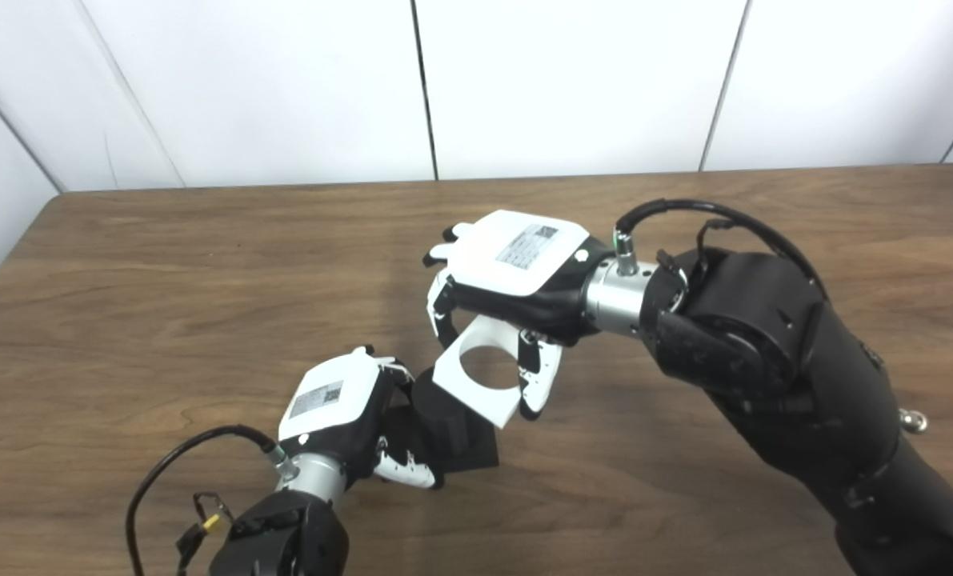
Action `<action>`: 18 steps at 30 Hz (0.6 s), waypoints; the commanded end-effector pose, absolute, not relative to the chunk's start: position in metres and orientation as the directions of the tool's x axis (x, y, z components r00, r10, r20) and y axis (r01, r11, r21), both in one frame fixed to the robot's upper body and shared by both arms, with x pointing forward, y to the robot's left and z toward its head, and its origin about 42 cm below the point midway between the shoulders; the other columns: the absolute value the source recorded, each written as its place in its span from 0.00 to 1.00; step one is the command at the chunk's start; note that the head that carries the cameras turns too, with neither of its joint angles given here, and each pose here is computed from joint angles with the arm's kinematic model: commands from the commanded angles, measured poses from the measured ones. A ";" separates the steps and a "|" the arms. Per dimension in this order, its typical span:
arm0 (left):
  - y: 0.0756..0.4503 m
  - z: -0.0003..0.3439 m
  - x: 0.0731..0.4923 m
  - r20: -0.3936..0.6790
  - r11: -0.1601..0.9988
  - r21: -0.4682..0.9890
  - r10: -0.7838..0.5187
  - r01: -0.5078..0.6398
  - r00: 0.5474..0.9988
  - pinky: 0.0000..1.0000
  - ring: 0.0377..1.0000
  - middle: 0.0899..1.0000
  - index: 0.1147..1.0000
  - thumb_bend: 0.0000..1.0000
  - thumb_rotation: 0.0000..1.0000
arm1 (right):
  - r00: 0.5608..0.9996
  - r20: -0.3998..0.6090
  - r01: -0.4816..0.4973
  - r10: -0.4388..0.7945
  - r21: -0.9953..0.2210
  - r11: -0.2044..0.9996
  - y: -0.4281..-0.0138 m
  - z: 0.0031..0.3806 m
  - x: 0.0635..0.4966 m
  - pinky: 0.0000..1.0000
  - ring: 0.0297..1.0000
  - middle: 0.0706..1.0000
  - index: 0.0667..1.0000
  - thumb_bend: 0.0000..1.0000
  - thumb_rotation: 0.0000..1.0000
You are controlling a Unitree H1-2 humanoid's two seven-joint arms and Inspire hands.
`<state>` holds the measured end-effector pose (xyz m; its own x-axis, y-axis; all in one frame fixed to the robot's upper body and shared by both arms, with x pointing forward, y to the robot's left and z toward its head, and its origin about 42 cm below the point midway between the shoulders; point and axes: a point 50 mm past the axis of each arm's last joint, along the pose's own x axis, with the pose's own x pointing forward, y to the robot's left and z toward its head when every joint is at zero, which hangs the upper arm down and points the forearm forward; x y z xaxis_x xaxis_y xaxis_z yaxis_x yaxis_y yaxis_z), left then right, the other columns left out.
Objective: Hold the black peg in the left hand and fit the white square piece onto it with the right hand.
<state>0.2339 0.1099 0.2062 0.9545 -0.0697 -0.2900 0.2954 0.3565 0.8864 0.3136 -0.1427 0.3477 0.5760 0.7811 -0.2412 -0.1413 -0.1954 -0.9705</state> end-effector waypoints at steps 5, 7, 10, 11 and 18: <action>0.054 0.210 0.232 -0.347 0.443 0.819 -0.121 0.363 0.930 1.00 0.99 0.86 0.42 0.52 0.05 | 0.536 -0.189 -0.043 0.823 -0.979 -0.198 -0.127 0.359 0.305 1.00 0.95 0.76 0.45 0.53 0.14; 0.053 0.211 0.232 -0.352 0.448 0.815 -0.120 0.367 0.928 1.00 0.99 0.86 0.42 0.52 0.05 | 0.530 -0.197 -0.040 0.825 -0.977 -0.208 -0.125 0.356 0.304 1.00 0.95 0.76 0.45 0.53 0.14; 0.052 0.212 0.232 -0.352 0.451 0.813 -0.123 0.368 0.928 1.00 0.99 0.86 0.42 0.52 0.05 | 0.519 -0.199 -0.036 0.831 -0.977 -0.212 -0.121 0.352 0.302 1.00 0.95 0.76 0.45 0.52 0.13; 0.052 0.212 0.231 -0.349 0.451 0.814 -0.124 0.366 0.929 1.00 0.99 0.86 0.42 0.52 0.05 | 0.516 -0.199 -0.038 0.833 -0.977 -0.210 -0.120 0.351 0.301 1.00 0.95 0.75 0.45 0.52 0.13; 0.051 0.209 0.232 -0.345 0.432 0.824 -0.129 0.366 0.930 1.00 0.99 0.86 0.42 0.52 0.05 | 0.504 -0.200 -0.047 0.840 -0.978 -0.205 -0.114 0.344 0.299 1.00 0.95 0.76 0.45 0.52 0.13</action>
